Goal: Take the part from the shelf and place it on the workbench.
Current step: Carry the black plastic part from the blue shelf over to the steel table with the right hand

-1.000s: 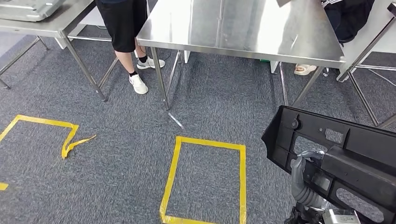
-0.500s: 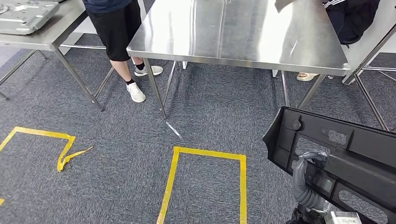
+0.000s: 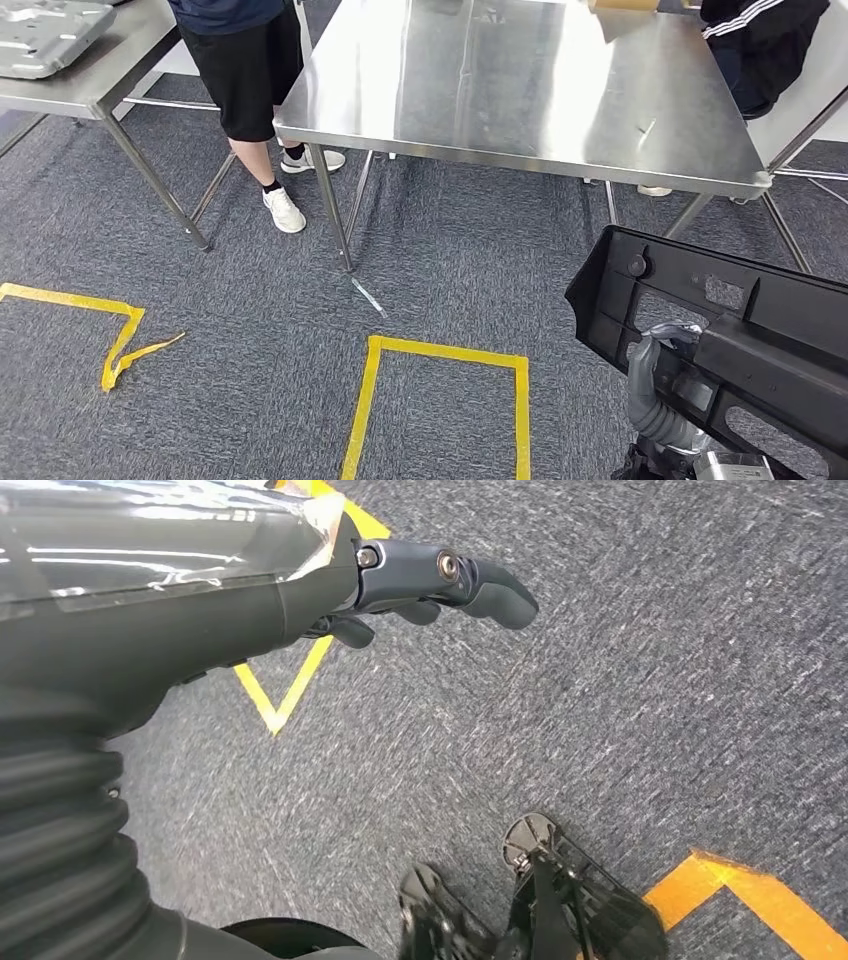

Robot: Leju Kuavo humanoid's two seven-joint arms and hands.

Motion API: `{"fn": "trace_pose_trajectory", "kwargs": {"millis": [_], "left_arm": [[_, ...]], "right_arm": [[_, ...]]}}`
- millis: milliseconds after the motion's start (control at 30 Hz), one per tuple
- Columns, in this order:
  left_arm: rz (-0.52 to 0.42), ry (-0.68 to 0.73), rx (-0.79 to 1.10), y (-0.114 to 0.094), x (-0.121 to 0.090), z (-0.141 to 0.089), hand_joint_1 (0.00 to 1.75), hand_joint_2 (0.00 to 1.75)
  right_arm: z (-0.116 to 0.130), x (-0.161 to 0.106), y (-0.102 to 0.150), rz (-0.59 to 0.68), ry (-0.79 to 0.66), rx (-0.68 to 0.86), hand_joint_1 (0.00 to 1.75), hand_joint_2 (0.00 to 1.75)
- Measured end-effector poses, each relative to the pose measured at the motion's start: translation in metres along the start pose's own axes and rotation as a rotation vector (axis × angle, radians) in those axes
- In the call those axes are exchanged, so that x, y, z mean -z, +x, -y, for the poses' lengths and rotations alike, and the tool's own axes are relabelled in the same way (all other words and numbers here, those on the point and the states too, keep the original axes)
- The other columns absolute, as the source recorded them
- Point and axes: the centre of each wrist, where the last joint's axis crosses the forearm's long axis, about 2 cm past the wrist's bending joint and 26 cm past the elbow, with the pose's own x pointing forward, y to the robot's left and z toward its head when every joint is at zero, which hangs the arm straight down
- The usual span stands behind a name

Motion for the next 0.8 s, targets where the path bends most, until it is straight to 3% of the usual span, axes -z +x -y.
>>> {"fn": "trace_pose_trajectory", "kwargs": {"millis": [800], "left_arm": [[-0.002, 0.009, -0.003, 0.0017, -0.0002, 0.0012, 0.00, 1.75]], "right_arm": [[-0.0039, 0.0036, -0.0027, 0.002, 0.013, 0.005, 1.75, 1.75]]}}
